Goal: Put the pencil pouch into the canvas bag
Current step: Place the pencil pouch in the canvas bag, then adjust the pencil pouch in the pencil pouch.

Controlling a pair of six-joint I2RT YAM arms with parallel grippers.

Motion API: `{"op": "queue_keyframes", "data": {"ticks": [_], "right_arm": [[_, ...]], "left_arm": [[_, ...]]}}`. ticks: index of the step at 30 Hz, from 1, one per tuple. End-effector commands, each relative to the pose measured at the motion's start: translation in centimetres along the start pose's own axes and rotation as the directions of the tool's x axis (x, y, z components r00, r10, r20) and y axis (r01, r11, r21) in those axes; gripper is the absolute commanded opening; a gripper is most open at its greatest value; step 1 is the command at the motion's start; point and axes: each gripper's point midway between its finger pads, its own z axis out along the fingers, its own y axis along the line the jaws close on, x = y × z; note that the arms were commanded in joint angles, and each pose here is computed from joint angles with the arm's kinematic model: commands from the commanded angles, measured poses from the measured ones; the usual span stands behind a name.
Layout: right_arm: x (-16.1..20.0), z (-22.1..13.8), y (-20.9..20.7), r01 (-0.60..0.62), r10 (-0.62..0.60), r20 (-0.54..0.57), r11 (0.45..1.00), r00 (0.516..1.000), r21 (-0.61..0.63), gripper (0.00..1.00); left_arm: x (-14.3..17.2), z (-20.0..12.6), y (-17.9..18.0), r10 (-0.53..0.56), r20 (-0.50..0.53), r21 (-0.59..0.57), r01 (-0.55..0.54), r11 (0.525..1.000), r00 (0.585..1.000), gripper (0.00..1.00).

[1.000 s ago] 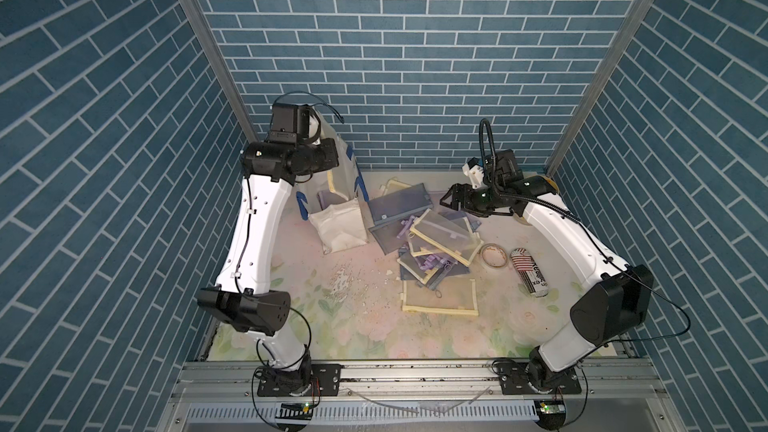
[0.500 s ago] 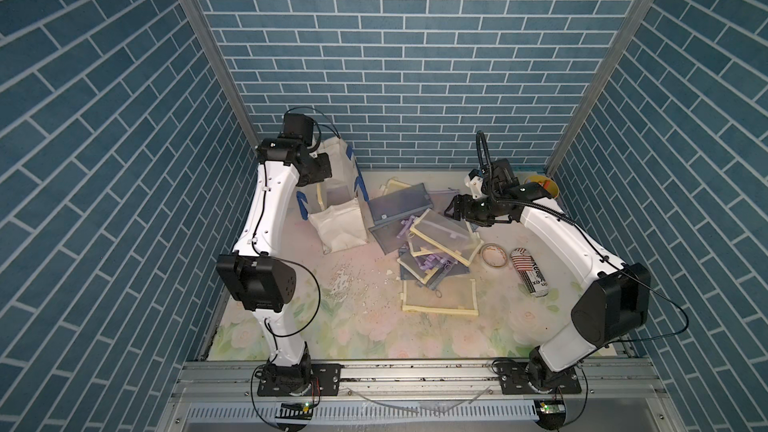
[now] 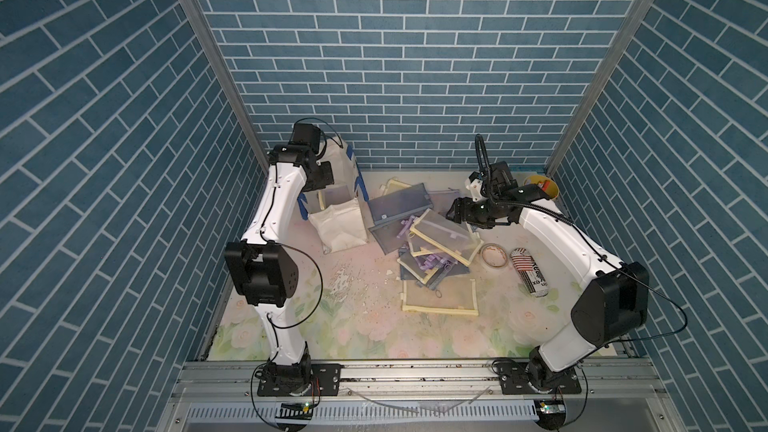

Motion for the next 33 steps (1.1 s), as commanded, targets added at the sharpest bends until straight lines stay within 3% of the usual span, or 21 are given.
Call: {"op": "queue_keyframes", "data": {"ticks": [1, 6, 12, 13, 19, 24, 29, 33], "right_arm": [[-0.4, 0.3, -0.5, 0.019, -0.019, 0.001, 0.999, 1.000, 0.029, 0.77], [-0.6, 0.8, -0.7, 0.016, -0.016, -0.009, 0.999, 1.000, 0.042, 0.77], [-0.9, 0.8, -1.1, 0.036, -0.035, -0.016, 0.997, 0.999, 0.064, 0.77], [-0.9, 1.0, -1.2, 0.041, -0.040, -0.024, 0.997, 0.999, 0.067, 0.77], [-1.7, 1.9, -2.0, 0.057, -0.054, -0.047, 0.996, 0.997, 0.073, 0.77], [-2.6, 3.5, -3.5, 0.029, -0.025, -0.073, 0.998, 0.997, 0.060, 0.77], [-2.8, 5.6, -5.6, -0.013, 0.019, -0.117, 0.999, 0.993, 0.050, 0.77], [-2.6, 7.2, -6.7, -0.022, 0.028, -0.153, 0.999, 0.988, 0.043, 0.77]], "left_arm": [[0.2, 0.8, 0.7, 0.007, -0.012, -0.051, -0.008, 0.999, 1.000, 0.03], [0.0, 2.1, 0.8, 0.013, -0.024, -0.066, -0.015, 0.998, 1.000, 0.07], [-0.7, 1.0, 0.7, 0.024, -0.008, -0.083, -0.024, 0.996, 1.000, 0.56], [-0.9, 0.4, 0.4, 0.028, 0.004, -0.079, -0.028, 0.996, 1.000, 0.61], [0.2, -4.4, -4.1, 0.132, 0.071, -0.031, -0.130, 0.991, 0.989, 0.65], [4.8, -7.7, -10.5, 0.216, 0.067, 0.140, -0.224, 0.965, 0.974, 0.68], [12.5, -9.2, -18.7, 0.296, 0.005, 0.396, -0.274, 0.876, 0.955, 0.74], [18.5, -8.0, -23.1, 0.345, -0.067, 0.517, -0.263, 0.814, 0.936, 0.77]]}}
